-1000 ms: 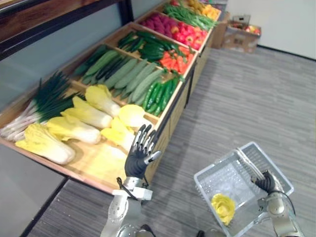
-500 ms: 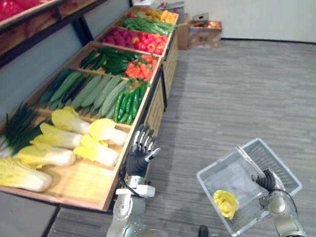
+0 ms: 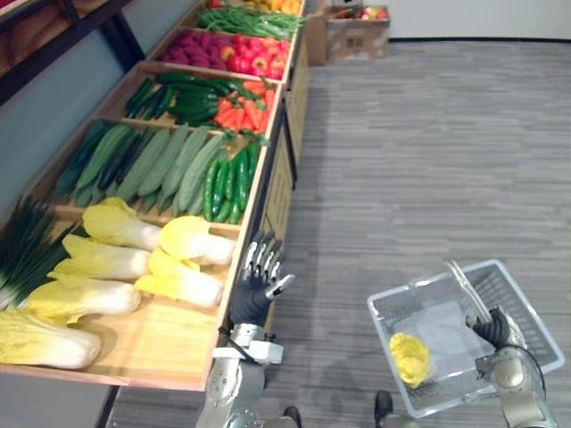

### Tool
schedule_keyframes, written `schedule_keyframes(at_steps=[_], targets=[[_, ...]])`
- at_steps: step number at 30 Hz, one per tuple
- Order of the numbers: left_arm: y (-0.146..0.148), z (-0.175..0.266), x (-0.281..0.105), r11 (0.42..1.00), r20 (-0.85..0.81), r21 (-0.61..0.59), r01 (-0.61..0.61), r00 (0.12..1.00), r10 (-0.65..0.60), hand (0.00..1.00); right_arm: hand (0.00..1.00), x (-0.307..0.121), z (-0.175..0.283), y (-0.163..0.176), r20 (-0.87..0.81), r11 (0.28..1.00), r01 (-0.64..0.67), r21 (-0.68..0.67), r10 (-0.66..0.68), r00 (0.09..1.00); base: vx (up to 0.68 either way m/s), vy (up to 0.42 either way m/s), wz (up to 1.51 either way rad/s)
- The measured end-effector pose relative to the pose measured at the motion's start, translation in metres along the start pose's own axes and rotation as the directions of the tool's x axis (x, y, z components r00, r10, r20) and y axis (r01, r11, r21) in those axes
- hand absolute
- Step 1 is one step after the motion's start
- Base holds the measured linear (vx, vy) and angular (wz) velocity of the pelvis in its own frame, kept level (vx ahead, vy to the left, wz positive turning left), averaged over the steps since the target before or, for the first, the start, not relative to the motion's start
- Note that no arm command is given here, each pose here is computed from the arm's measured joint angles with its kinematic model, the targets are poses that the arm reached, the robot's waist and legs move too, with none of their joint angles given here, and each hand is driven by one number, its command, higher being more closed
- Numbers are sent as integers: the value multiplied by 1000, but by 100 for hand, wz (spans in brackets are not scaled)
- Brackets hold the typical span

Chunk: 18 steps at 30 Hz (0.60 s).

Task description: Pick vegetable in the basket

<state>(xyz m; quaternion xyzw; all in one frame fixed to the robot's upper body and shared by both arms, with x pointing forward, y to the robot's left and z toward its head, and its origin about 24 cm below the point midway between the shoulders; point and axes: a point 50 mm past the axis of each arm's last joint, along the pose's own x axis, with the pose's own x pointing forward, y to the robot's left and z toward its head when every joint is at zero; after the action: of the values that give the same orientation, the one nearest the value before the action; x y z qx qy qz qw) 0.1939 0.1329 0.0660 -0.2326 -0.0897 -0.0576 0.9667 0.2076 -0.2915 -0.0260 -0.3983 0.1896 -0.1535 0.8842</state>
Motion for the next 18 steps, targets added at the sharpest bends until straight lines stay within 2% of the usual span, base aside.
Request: schedule_keyframes(at_steps=[4,8,13,18], targets=[[4,1,-2,996,-33,75,43,999,-41,0,100,-3,3,18,-7,999,-44,28,44,999,-60,13,-26],[3,0,-2,996,-38,77,42,999,-39,0,100,-3,3,23,-12,998,-67,17,67,998,48,-118,-7],[1,2,4,996,-15,88,33,999,-31,0,100,-1,2,26,-19,997,-73,12,74,997,213,-342,0],[-20,-7,13,1000,12,-8,29,1000,-29,0,100,7,-1,8,-20,999,-26,-32,25,999,221,-379,2]])
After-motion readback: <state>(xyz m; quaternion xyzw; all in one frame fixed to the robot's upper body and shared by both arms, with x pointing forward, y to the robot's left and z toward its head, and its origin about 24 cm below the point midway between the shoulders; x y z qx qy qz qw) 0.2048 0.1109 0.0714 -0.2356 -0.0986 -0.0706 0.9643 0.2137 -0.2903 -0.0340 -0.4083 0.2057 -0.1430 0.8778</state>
